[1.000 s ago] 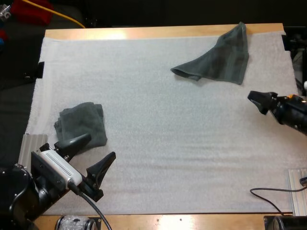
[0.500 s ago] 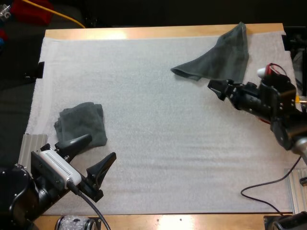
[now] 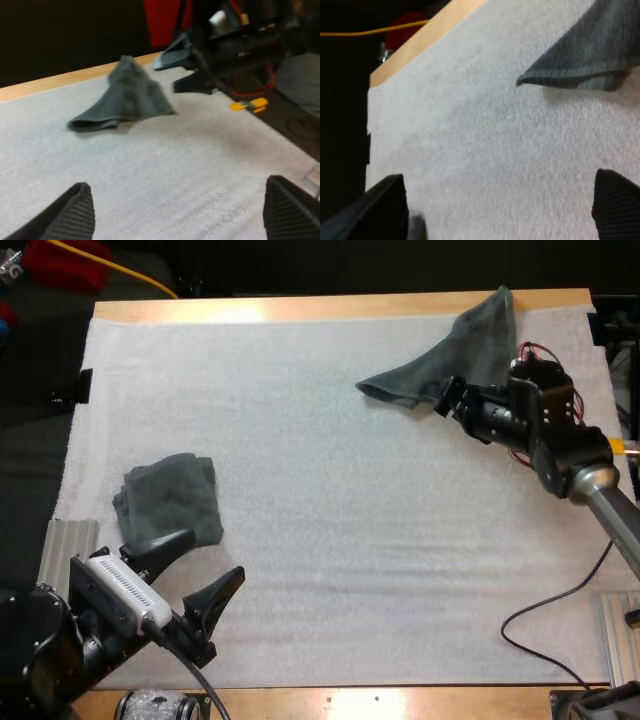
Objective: Pick towel from pile, fold and stack
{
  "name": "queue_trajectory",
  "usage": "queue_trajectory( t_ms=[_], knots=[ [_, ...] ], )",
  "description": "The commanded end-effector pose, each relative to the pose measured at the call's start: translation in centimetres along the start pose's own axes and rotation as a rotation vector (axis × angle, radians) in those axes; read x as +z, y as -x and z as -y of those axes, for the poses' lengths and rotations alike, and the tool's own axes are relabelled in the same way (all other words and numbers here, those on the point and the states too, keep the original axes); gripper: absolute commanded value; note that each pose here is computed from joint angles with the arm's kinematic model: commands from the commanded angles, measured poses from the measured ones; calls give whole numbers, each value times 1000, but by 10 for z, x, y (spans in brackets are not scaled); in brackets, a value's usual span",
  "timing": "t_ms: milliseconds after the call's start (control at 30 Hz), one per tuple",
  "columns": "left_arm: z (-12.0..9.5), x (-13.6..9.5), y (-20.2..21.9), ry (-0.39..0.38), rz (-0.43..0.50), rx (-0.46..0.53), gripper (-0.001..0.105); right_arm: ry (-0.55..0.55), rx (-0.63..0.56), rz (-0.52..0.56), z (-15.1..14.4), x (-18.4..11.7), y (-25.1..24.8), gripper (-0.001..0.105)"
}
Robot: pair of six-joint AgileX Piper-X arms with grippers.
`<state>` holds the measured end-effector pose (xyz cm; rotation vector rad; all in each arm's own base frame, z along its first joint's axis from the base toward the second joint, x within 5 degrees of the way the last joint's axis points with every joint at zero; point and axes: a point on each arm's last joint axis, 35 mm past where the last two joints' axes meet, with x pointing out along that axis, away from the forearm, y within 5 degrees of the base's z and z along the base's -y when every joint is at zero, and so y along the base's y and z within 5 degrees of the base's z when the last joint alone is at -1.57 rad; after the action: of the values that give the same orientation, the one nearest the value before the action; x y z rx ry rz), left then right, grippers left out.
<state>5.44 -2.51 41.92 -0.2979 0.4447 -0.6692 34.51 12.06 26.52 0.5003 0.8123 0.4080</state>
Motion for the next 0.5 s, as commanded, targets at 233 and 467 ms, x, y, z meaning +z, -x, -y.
queue_trajectory(
  t_ms=[233, 467],
  knots=[
    [3, 2, 2, -3, 4, -30, 69, -70, 19, 28, 11, 5, -37, 74],
    [4, 2, 2, -3, -1, -53, 69, -84, 27, 2, 19, 13, -71, 74]
  ],
)
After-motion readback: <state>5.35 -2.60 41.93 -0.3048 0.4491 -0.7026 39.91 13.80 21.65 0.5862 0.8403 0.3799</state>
